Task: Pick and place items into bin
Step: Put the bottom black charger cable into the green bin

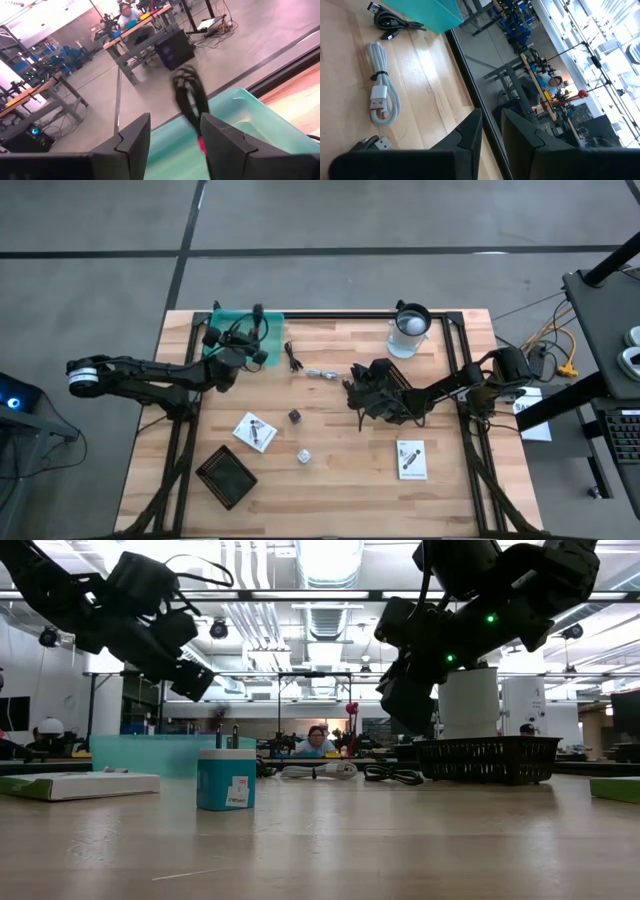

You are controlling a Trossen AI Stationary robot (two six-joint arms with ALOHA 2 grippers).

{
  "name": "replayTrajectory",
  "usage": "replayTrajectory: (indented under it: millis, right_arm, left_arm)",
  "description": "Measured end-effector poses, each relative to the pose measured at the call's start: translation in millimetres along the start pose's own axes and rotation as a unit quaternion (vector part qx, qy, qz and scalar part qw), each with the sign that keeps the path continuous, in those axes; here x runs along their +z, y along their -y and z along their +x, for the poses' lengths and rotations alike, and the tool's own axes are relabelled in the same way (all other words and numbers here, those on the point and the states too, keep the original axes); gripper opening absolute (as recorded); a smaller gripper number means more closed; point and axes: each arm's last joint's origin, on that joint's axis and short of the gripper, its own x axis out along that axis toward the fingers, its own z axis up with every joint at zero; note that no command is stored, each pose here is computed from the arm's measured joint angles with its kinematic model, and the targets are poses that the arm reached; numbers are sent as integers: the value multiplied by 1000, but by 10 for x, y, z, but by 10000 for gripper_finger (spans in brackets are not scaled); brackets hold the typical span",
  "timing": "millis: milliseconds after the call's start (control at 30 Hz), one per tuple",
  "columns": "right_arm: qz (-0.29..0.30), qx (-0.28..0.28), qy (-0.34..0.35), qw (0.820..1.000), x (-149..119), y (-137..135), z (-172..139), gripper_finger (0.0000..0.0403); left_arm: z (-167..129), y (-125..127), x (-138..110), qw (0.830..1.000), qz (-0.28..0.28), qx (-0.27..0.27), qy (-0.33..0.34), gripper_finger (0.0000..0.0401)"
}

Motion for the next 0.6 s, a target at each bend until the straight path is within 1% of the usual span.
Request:
replayTrajectory:
  millis: [600]
  right_arm:
    - [1, 0, 0, 1000, 0, 0, 0, 61]
  left_arm:
    - [0, 1, -1, 1000, 3, -1, 0, 158]
